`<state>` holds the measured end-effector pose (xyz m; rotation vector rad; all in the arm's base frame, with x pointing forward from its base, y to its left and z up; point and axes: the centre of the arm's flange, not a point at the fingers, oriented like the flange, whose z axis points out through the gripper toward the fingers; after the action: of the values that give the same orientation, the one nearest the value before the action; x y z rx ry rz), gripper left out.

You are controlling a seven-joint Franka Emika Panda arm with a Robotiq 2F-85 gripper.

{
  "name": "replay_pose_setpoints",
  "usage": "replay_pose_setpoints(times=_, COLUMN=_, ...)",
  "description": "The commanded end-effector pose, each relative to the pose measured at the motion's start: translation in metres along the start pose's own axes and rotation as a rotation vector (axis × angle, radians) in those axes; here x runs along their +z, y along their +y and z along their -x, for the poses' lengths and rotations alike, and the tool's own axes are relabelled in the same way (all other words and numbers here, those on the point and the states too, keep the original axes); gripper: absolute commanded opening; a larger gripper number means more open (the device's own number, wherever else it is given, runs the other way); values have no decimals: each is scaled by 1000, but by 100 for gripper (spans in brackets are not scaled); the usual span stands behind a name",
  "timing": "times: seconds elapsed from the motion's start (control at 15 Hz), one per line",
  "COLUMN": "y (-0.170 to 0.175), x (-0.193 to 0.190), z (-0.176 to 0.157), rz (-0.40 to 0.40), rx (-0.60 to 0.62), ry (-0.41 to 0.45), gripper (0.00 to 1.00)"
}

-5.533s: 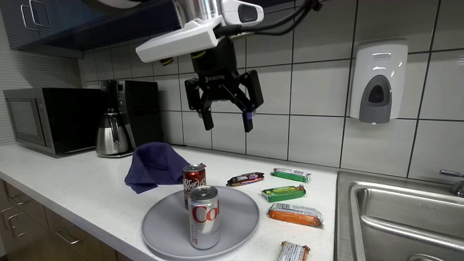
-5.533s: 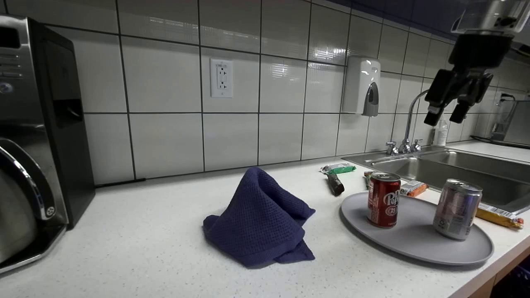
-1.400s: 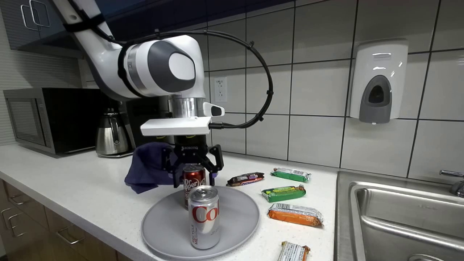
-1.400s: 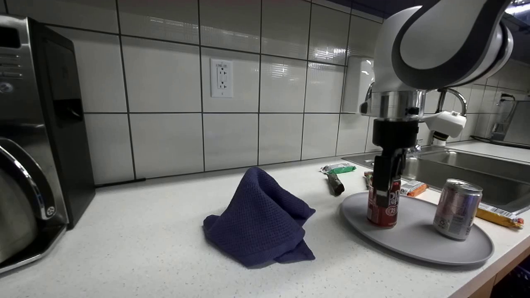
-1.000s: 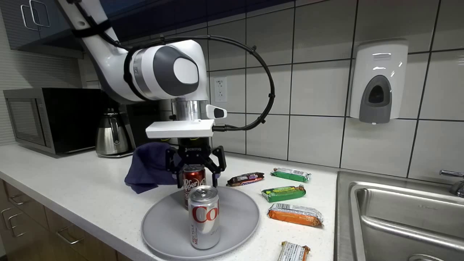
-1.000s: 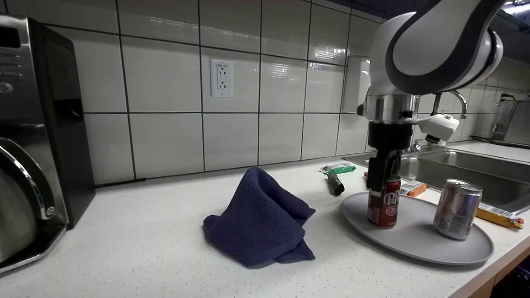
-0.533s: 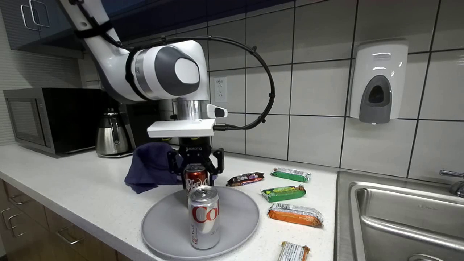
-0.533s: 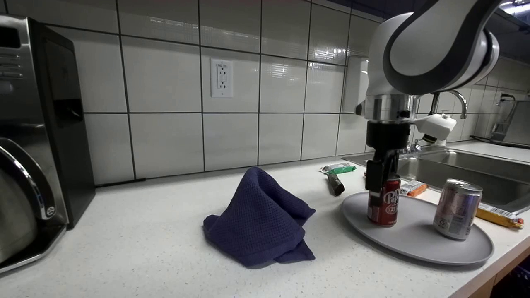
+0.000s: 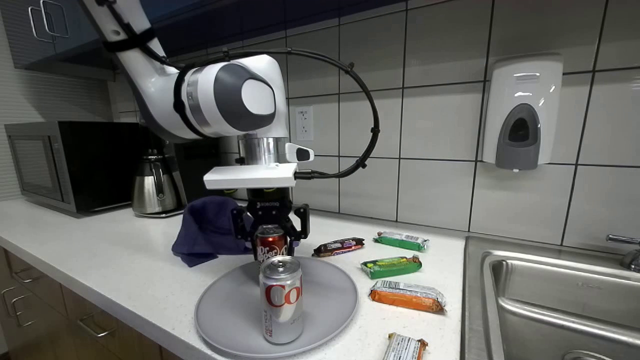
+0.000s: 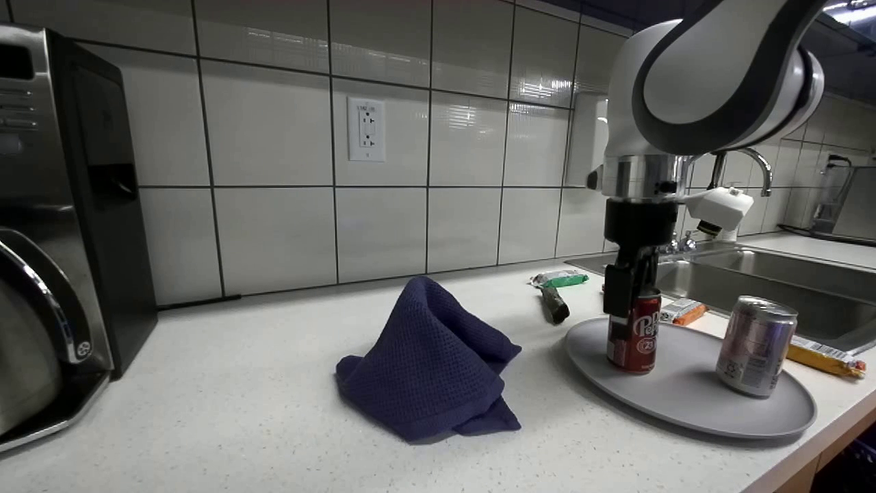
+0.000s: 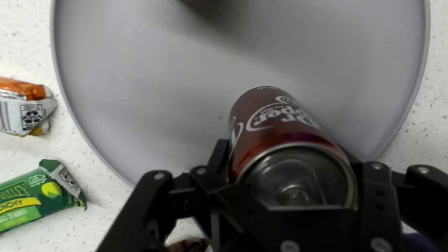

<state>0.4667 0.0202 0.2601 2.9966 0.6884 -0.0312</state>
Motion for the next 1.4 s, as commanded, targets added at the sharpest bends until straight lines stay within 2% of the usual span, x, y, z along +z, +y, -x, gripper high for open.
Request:
replay_pose_setpoints(times=0.0, y=-2, x=-24, z=7, rz=3, rx=-2, ry=11, gripper=42)
replay_pose_setpoints(times=0.6, y=-19, x=-69, z=1, rz=1, rx=-19, ry=66, gripper=42)
replay_pose_setpoints(times=1.33, y=-90, x=-81, z=-5, rz=-33, rx=-101, ry=99, gripper=42)
